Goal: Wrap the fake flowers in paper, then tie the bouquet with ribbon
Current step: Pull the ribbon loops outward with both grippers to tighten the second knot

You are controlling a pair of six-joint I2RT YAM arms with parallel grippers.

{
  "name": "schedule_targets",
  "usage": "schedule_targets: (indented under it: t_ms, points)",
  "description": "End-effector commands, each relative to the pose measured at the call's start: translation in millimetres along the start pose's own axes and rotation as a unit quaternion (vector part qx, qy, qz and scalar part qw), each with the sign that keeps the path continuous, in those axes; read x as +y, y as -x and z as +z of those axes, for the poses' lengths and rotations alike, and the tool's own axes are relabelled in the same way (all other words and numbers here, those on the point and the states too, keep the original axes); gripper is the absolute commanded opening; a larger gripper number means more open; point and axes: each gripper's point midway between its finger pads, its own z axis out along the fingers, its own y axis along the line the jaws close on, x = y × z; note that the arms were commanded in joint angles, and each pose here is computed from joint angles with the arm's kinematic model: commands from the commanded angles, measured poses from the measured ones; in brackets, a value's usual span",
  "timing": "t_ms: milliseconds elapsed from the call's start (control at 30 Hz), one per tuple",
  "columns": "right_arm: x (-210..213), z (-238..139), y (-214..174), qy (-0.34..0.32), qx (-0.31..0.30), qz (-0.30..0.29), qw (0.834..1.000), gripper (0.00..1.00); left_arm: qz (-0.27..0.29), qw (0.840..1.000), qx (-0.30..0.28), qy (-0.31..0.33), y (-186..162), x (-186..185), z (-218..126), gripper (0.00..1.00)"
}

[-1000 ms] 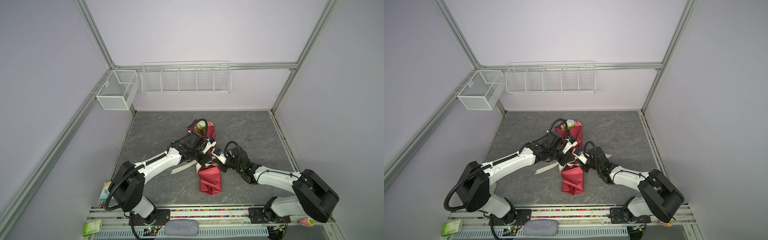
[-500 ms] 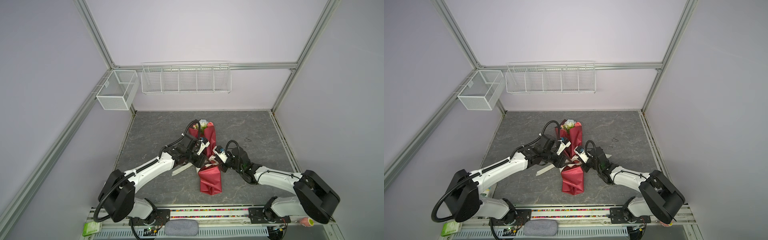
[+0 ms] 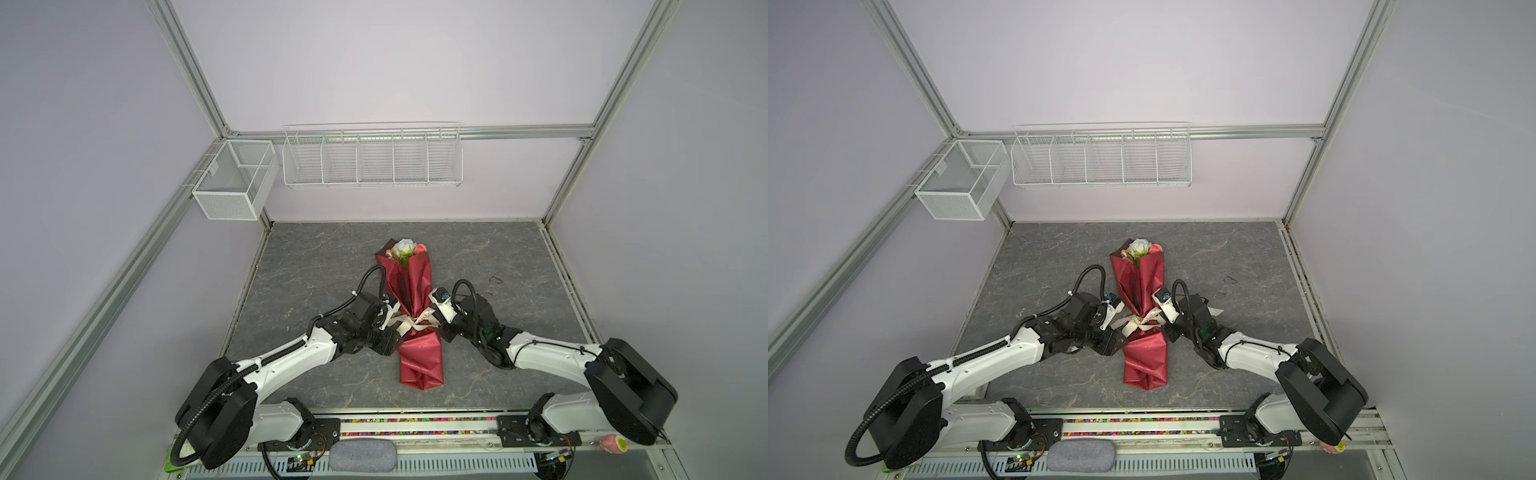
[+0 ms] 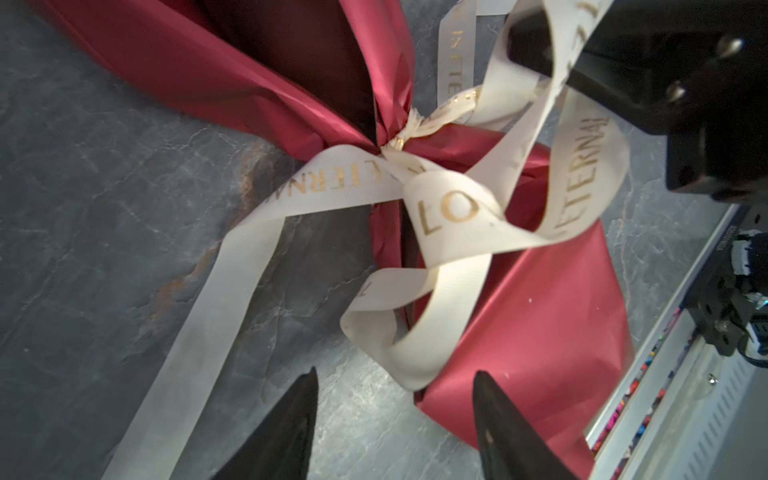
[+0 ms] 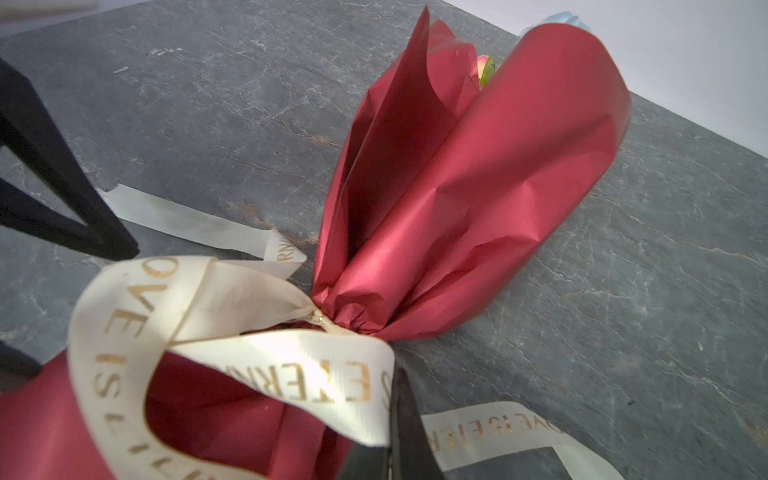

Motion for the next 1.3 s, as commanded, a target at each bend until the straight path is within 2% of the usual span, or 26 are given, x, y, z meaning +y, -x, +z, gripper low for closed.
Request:
schedule_targets:
  t_ms: [0,100,233,333,433,533,633,767,1067,1267]
  points:
    - [-1.1,1.3,5.2,-0.006,0.0,0.009,1.0,0.06,0.016,1.0,-0.021,0.015,19.8,3.6,0.8,0.6]
    - [-1.0,2.3,5.9,-0.005,0.002,0.011,1.0,0.06,0.028,0.999,-0.023,0.002,26.3,-1.1,5.0,0.56]
    - [1.7,3.3,5.0,0.001,0.01,0.014,1.0,0.06,0.035,0.999,-0.03,-0.019,33.5,-9.0,6.6,0.44]
    - [0.2,2.4,5.3,-0.003,0.012,0.017,1.0,0.06,0.043,0.998,-0.04,-0.028,37.4,-13.1,3.1,0.31]
    - [-1.7,1.1,7.2,-0.007,0.017,0.021,1.0,0.06,0.039,0.998,-0.043,-0.008,36.4,-6.7,0.1,0.12]
    - [-10.8,-0.9,2.7,-0.035,0.039,0.037,0.998,0.06,0.016,0.999,-0.038,0.021,30.3,6.6,-0.2,0.01]
    - [-19.6,-3.1,-6.8,-0.063,0.065,0.048,0.995,0.07,-0.022,0.999,-0.024,0.021,17.4,19.2,4.0,0.0]
    - [-28.0,-6.6,-23.4,-0.09,0.097,0.05,0.99,0.07,-0.085,0.996,-0.021,-0.013,6.6,30.8,9.0,0.0]
    - [-43.6,-7.5,-37.5,-0.138,0.123,0.097,0.978,0.07,-0.113,0.993,-0.008,-0.041,-4.4,31.9,10.4,0.0]
    - [-51.8,-7.4,-69.7,-0.171,0.184,0.126,0.96,0.07,-0.135,0.99,0.014,-0.033,-19.4,35.5,14.1,0.0]
